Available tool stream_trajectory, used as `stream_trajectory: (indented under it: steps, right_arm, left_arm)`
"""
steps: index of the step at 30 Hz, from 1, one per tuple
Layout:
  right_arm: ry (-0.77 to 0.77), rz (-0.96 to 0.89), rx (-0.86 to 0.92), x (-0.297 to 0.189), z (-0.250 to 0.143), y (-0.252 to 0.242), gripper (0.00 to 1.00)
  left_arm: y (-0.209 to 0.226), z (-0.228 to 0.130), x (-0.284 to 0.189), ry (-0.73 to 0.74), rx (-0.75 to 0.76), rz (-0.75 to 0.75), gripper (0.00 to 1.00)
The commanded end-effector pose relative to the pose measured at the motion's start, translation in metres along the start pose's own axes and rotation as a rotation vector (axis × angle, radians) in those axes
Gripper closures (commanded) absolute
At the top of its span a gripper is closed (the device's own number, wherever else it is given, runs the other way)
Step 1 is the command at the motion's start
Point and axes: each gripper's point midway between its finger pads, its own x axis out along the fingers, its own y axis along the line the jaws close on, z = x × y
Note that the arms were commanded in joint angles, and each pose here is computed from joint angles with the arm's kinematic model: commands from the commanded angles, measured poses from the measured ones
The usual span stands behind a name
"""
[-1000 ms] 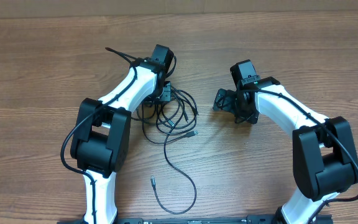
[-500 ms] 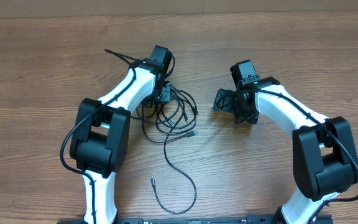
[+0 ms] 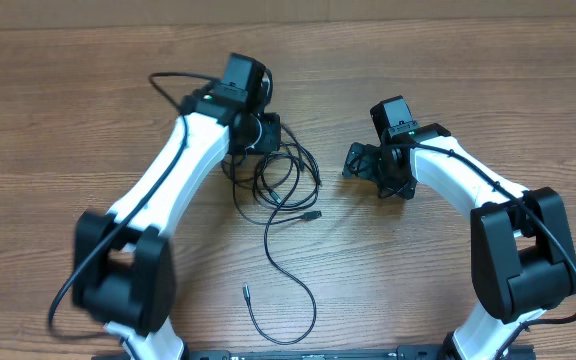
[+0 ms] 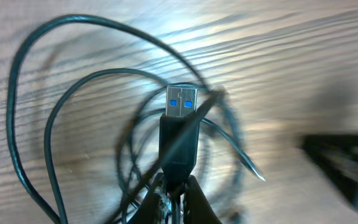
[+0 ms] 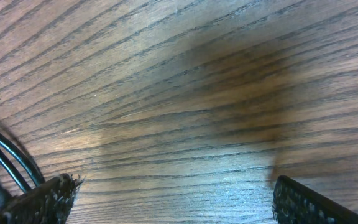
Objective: Untangle cables
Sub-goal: 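Lift the left gripper up-left, pulling the USB-A cable out of the pile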
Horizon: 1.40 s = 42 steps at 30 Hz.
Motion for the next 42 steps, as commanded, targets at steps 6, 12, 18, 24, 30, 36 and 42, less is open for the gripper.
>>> stream_trajectory:
  steps: [6,12,18,24,30,36,42]
  right_arm:
    - [-0.017,0.0,-0.001,-0.002,0.006,0.002,0.0]
    - [-0.016,0.0,0.0,-0.002,0.006,0.002,0.0]
    - [-0.017,0.0,0.0,-0.002,0.006,0.002,0.0]
    - [-0.052,0.061,-0.007,-0.003,0.016,0.015,0.0]
    - [0.082,0.196,-0.061,-0.006,-0.01,0.036,0.05]
    - [0.17,0.498,-0.237,-0.034,-0.022,0.064,0.16]
    - [0.19,0.947,-0.37,-0.096,-0.023,0.093,0.11]
  left_arm:
    - [-0.035,0.011,-0.073,-0.093,0.032,-0.262,0.96]
    - [-0.05,0.024,-0.131,-0.112,-0.061,-0.624,0.96]
    - [-0.042,0.027,-0.143,-0.055,-0.178,-0.752,0.96]
    - [-0.054,0.032,-0.178,-0.065,-0.106,-0.971,0.96]
    - [-0.054,0.039,-0.205,-0.157,0.056,-1.09,0.96]
    - [-0.027,0.051,-0.248,-0.305,0.223,-1.187,0.96]
    - [0.002,0.058,-0.255,-0.35,0.159,-1.149,0.96]
